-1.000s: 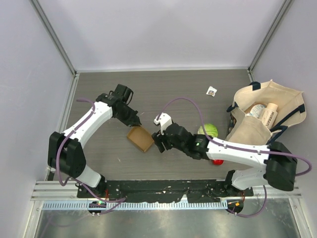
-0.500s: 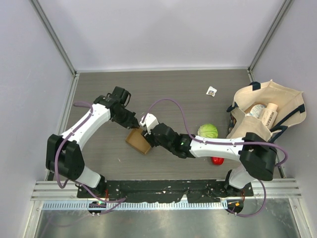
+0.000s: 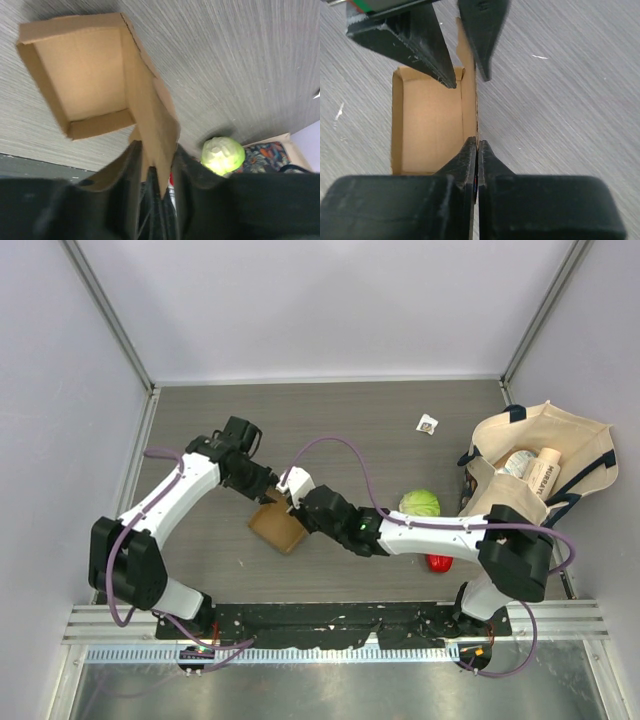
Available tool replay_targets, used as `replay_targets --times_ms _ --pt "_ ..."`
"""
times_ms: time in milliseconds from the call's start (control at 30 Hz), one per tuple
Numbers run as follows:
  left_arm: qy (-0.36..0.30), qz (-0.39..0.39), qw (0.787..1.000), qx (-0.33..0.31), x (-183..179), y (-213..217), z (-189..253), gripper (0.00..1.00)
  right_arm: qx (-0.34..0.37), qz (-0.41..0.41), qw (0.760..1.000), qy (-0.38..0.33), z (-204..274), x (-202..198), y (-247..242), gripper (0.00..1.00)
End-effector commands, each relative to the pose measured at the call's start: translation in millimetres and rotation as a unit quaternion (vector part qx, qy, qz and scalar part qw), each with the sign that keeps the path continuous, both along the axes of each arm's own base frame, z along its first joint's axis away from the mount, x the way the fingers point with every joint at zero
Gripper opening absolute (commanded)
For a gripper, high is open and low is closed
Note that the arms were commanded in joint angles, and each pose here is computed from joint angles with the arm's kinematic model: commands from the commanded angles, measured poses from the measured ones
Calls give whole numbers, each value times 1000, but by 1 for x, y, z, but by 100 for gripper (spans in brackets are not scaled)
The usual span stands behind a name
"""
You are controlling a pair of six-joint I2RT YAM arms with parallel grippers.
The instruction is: Fold the paper box
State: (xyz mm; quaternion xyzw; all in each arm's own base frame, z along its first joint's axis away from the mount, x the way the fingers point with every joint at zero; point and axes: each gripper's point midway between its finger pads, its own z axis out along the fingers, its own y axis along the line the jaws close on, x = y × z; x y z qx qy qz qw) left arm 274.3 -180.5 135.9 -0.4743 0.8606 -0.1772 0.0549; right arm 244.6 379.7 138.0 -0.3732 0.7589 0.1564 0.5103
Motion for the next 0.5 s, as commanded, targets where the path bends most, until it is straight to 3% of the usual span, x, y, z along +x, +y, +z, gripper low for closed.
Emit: replay_targets --times_ms 0,133,267,367,400,433,467 --pt "-55 -3 998 21 4 14 18 42 31 24 999 15 22 16 10 0" --pt "-130 -2 987 91 4 47 38 69 1 61 997 35 8 20 -6 0" --pt "-226 -25 964 138 -2 72 67 77 -32 120 991 42 -4 22 -29 0" --pt "-353 -98 923 117 -8 64 94 80 -53 169 982 60 -13 23 -46 2" --pt "-411 -123 897 105 -2 55 98 85 -62 186 979 48 -12 26 -49 2" --pt "-471 -136 867 91 -13 53 122 98 -61 195 978 45 -10 27 -52 2" --pt "-496 -159 848 94 -17 51 126 98 -59 194 978 40 -9 34 -59 4"
